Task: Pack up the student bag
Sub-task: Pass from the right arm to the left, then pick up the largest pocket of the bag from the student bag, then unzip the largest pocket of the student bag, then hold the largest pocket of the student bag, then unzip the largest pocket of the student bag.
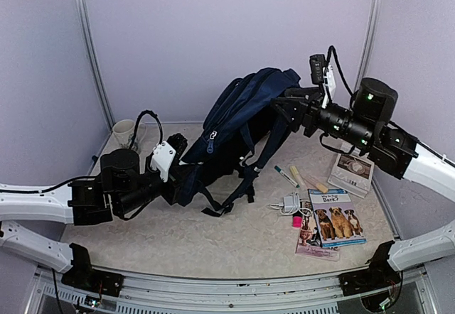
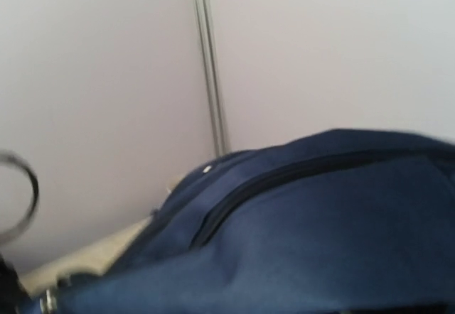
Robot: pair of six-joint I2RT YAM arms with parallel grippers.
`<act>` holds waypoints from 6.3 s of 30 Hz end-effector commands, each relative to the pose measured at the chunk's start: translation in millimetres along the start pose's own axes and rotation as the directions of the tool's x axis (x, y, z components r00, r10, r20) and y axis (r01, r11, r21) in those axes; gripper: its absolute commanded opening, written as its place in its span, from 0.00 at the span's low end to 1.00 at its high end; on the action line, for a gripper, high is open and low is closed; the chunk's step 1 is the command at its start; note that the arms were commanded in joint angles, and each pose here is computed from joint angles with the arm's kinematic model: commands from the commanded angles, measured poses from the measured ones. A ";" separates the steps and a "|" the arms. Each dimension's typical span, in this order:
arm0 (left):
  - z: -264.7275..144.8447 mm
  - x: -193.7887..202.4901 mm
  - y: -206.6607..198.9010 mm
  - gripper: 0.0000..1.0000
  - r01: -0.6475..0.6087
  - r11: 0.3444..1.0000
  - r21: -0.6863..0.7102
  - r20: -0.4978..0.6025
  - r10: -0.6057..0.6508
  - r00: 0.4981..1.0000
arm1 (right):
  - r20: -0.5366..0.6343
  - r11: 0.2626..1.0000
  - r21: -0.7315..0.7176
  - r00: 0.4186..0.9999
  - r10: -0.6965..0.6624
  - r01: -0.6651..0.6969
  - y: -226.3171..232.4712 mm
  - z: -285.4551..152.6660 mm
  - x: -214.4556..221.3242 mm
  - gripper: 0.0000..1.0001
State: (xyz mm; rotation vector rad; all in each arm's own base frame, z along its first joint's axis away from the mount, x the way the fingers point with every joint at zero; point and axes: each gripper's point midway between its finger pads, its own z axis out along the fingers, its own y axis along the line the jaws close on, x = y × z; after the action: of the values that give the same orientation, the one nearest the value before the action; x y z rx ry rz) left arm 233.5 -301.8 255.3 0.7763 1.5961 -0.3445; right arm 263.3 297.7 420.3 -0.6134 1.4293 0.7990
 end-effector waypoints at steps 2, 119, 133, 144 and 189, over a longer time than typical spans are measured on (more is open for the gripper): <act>-13.2 -75.9 19.8 0.00 0.153 0.987 -0.040 0.171 -0.144 0.975 | -0.040 0.971 -0.087 0.973 -0.228 0.224 23.7 -24.9 12.0 0.63; -20.5 -155.3 -18.8 0.85 0.203 0.974 0.102 0.312 -0.225 0.923 | 0.352 0.839 -0.267 0.858 -0.373 0.474 122.8 59.4 -77.9 0.00; -29.7 -157.7 -17.9 0.83 0.250 0.930 0.270 0.334 -0.333 0.882 | 0.346 0.834 -0.253 0.851 -0.395 0.490 121.4 61.9 -74.6 0.00; 3.9 -133.7 -13.8 0.80 0.232 0.966 0.116 0.234 -0.253 0.939 | 0.342 0.837 -0.253 0.854 -0.392 0.486 120.3 59.6 -74.0 0.00; -94.6 -129.6 20.5 0.30 -0.064 0.985 -0.157 0.241 0.102 0.965 | 0.225 0.917 -0.233 0.935 -0.274 0.325 -9.1 41.0 -81.6 0.00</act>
State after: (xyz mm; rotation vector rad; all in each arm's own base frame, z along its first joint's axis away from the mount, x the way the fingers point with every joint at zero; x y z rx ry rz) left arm 159.2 -293.8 376.9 0.8425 1.2617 -0.3269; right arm 313.8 314.4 433.3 -0.9742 1.2349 0.9232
